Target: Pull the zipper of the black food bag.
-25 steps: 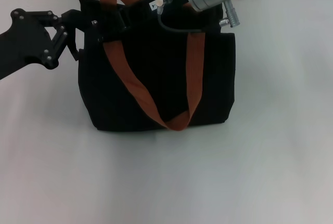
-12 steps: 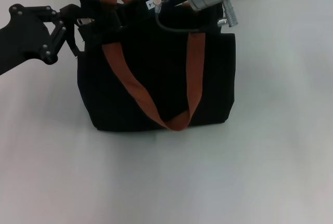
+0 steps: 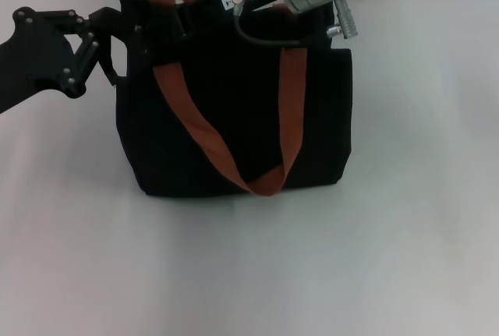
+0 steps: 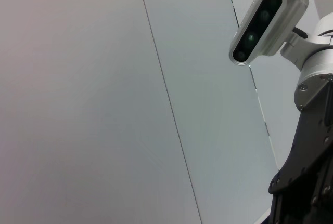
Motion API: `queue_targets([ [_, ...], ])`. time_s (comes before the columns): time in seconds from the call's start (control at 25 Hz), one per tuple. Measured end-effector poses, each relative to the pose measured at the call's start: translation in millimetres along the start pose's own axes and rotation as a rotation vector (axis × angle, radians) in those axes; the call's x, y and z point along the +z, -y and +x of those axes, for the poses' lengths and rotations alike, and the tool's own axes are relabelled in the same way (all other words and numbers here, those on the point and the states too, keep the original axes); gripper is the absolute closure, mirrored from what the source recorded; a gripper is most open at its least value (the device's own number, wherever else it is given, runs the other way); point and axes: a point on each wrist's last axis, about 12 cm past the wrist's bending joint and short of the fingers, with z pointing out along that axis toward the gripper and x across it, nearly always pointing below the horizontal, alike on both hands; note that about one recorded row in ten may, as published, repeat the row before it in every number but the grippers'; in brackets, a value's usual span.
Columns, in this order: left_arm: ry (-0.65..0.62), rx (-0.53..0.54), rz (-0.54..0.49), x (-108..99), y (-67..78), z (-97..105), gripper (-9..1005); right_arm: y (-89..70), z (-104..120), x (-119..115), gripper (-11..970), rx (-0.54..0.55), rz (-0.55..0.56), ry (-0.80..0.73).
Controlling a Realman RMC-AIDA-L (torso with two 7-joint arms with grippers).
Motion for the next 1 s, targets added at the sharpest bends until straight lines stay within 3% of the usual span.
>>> queue_targets([
  [0.28, 0.004, -0.002, -0.008, -1.6, 0.1, -0.1, 910, 1.6, -1.3, 0.1, 544, 0.031, 0.011, 0.014],
  [1.0, 0.015, 0.000, 0.004, 2.1, 0.3, -1.8, 904, 3.1, -1.1, 3.6, 655, 0.033, 0.032, 0.016],
])
